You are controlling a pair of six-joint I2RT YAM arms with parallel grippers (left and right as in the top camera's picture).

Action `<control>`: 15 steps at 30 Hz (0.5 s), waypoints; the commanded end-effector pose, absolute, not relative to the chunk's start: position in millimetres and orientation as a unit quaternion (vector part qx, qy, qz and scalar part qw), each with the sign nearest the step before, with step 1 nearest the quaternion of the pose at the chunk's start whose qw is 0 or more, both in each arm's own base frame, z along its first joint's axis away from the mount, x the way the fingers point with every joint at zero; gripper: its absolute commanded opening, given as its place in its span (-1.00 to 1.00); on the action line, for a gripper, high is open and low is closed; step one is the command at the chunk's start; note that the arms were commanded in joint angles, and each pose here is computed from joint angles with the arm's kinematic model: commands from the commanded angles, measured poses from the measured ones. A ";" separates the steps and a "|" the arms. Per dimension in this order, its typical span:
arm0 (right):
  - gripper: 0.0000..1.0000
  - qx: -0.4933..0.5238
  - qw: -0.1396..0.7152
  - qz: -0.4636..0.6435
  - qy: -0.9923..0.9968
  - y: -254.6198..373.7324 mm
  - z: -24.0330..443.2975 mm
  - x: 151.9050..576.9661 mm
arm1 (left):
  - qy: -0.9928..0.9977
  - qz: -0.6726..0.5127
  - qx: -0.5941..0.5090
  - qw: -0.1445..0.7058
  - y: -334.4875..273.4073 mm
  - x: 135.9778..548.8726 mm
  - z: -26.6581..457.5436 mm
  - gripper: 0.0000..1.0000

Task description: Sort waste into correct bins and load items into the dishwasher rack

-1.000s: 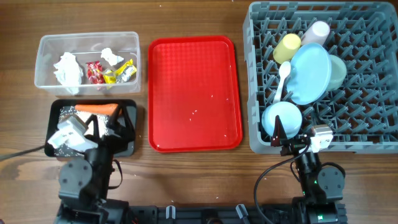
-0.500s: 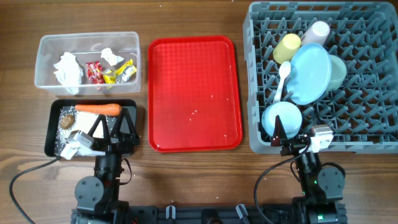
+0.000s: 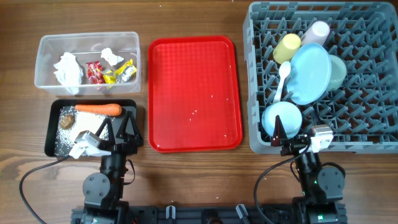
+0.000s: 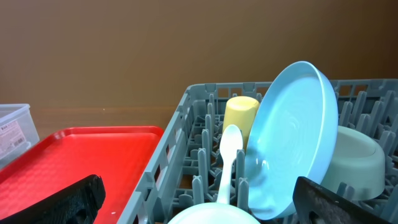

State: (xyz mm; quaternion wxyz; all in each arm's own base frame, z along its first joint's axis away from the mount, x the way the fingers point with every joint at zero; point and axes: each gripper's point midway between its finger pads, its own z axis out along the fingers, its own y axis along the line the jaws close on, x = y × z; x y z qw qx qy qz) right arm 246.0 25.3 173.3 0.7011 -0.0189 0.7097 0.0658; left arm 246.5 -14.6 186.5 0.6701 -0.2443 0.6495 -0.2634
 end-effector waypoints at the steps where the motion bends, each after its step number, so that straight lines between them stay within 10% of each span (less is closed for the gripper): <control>1: 0.99 -0.008 0.705 0.064 0.706 21.8 175.6 245.8 | 0.642 -0.254 -0.260 0.675 -4.8 246.4 185.0 1.00; 7: 0.99 -0.008 0.705 0.064 0.706 21.8 175.6 245.8 | 0.656 -0.208 -0.272 0.672 15.2 245.9 172.5 1.00; 15: 1.00 -0.008 0.705 0.064 0.706 21.8 175.6 245.8 | 0.716 -0.108 0.009 0.689 -29.7 244.2 168.6 1.00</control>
